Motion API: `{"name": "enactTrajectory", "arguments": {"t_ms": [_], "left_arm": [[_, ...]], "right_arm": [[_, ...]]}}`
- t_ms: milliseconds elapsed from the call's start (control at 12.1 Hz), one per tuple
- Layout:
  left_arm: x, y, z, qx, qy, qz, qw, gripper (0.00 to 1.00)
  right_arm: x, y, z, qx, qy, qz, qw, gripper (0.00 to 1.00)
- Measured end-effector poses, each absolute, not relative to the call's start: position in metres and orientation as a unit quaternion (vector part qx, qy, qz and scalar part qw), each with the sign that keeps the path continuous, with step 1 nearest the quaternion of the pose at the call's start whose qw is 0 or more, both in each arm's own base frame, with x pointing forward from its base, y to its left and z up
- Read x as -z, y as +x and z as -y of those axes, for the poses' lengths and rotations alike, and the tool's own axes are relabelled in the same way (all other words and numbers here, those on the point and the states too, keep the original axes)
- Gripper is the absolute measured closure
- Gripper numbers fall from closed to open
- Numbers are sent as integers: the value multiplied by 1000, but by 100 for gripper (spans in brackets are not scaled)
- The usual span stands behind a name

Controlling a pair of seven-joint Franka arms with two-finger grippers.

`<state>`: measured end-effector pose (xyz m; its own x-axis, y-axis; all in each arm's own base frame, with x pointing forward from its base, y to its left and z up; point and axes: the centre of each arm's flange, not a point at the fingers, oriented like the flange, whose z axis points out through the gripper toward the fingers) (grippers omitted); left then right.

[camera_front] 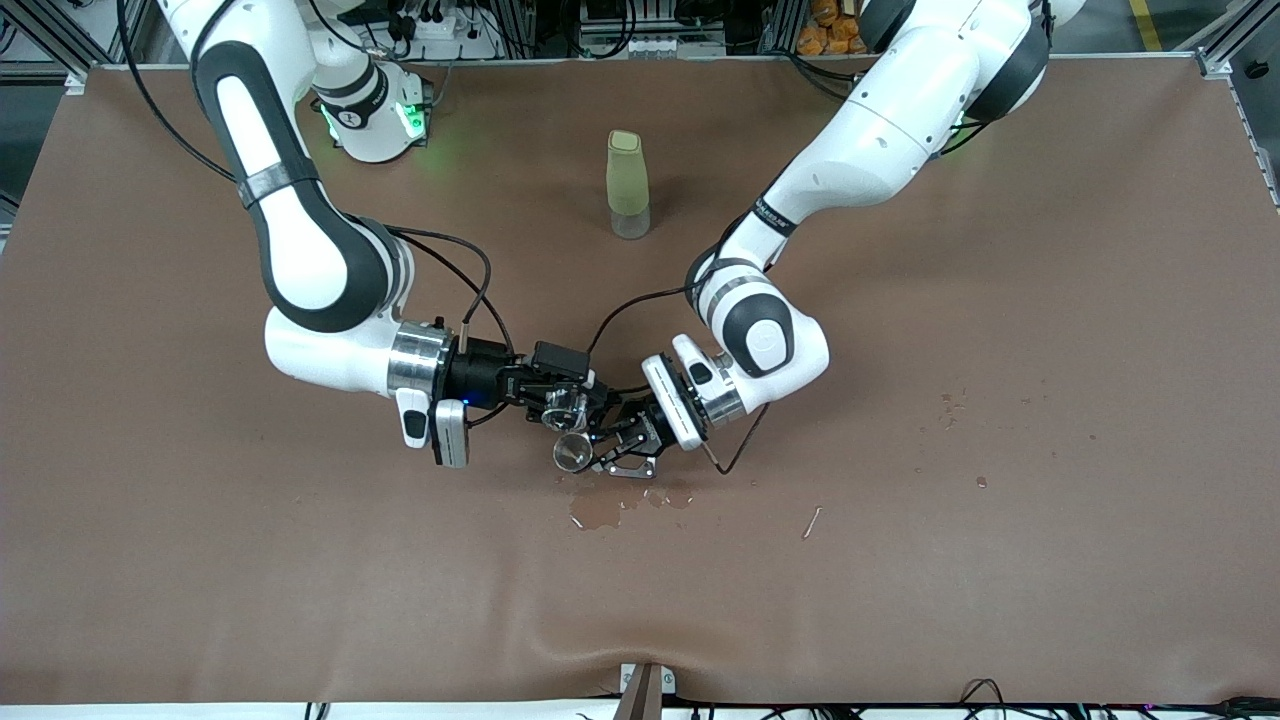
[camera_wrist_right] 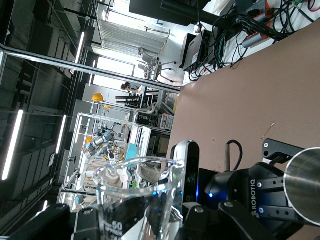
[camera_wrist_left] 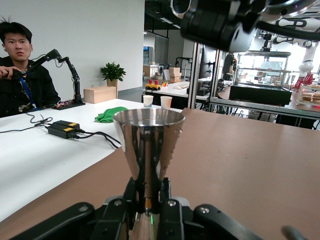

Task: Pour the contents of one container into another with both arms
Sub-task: 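Tilt the jigger with the left gripper to pour into the held beaker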

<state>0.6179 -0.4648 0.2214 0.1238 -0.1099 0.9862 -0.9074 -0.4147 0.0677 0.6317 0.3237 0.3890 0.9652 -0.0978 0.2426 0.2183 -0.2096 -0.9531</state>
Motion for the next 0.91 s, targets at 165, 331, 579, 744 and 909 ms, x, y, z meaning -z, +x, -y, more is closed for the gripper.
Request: {"name": "enactTrajectory", "arguments": {"t_ms": [165,331,579,744,909], "left_arm": [[-221,618,465,-534,650,391,374,79],[-221,618,465,-533,650,391,374,79],[-220,618,465,-533,650,391,374,79],[-220,618,465,-533,650,391,373,79],[-220,618,465,-533,650,391,373,79]], "right_arm": [[-390,632,-324,120,-768,31,629,86],[-390,632,-323,112,-768,22,630,86],[-389,631,-323,102,-769,10,632,86],[-389,631,-323,96,-769,3,632,86],[-389,631,-323,80,-769,-17,635,86]]}}
